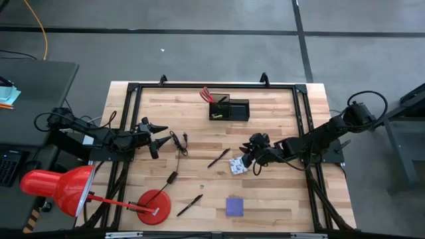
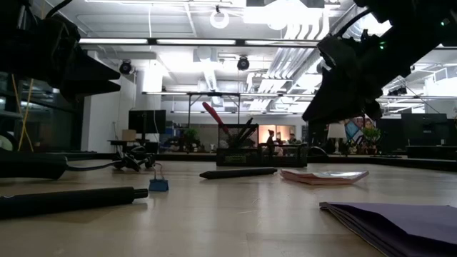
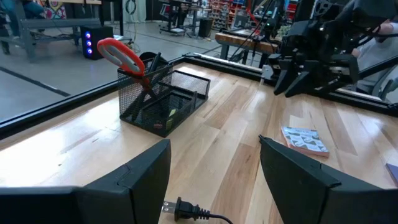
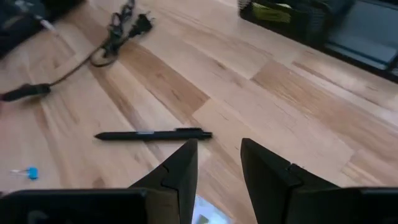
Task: Pick and place office supplies into organizer
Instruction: Put the pink sticky note pad into the mesh desk organizer
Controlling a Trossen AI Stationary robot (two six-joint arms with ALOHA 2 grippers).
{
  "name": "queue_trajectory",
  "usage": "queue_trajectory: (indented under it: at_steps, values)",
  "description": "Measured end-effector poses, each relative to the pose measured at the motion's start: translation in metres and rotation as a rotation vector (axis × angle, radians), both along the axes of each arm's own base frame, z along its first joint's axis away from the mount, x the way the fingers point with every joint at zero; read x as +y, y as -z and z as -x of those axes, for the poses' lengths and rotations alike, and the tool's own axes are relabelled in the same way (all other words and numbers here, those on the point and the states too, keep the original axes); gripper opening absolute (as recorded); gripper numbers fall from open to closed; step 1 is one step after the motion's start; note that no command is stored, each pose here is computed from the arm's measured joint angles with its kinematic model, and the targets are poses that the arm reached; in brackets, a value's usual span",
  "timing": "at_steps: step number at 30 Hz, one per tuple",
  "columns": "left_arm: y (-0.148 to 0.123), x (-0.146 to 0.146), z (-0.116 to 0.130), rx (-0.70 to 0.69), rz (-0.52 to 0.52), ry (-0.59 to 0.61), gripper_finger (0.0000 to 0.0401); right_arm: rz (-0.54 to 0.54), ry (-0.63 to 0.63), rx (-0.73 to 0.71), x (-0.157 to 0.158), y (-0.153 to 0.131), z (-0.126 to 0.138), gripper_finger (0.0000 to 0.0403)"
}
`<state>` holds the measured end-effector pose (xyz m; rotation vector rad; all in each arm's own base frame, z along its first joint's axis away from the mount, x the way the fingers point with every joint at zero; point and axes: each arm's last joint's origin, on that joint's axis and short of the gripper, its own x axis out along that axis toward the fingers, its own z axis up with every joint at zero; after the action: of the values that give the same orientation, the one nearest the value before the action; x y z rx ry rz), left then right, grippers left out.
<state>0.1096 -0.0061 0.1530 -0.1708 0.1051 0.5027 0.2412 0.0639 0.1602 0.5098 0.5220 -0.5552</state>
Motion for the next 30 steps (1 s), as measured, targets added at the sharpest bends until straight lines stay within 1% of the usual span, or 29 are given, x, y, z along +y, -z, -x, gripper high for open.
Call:
queue_trajectory:
  at_steps: [5,10,11,16,18,21,25,28,30]
  values:
    - [0.000,0.000,0.000,0.000,0.000,0.000,0.0232,-0.034,-0.050,-0.054,0.006,-0.004,-0.004,0.0119]
    - [0.000,0.000,0.000,0.000,0.000,0.000,0.0232,-0.046,-0.088,-0.049,0.008,-0.005,-0.004,0.0119]
    - [0.000,0.000,0.000,0.000,0.000,0.001,0.0232,-0.058,-0.082,-0.065,0.008,-0.005,-0.005,0.0119]
    - [0.000,0.000,0.000,0.000,0.000,0.000,0.0232,-0.190,0.003,-0.174,0.011,-0.003,-0.013,0.0119]
    - [0.000,0.000,0.000,0.000,0.000,0.000,0.0232,-0.216,0.022,-0.176,0.012,0.003,-0.016,0.0119]
    - [0.000,0.000,0.000,0.000,0.000,0.000,0.0232,-0.195,-0.001,-0.190,0.014,0.009,-0.022,0.0119]
    - [0.000,0.000,0.000,0.000,0.000,0.000,0.0232,-0.204,0.038,-0.201,0.018,0.012,-0.036,0.0119]
    - [0.000,0.000,0.000,0.000,0.000,0.000,0.0232,-0.196,0.052,-0.235,0.023,0.000,-0.049,0.0116]
    - [0.000,0.000,0.000,0.000,0.000,0.000,0.0232,-0.156,0.042,-0.181,0.026,-0.003,-0.054,0.0113]
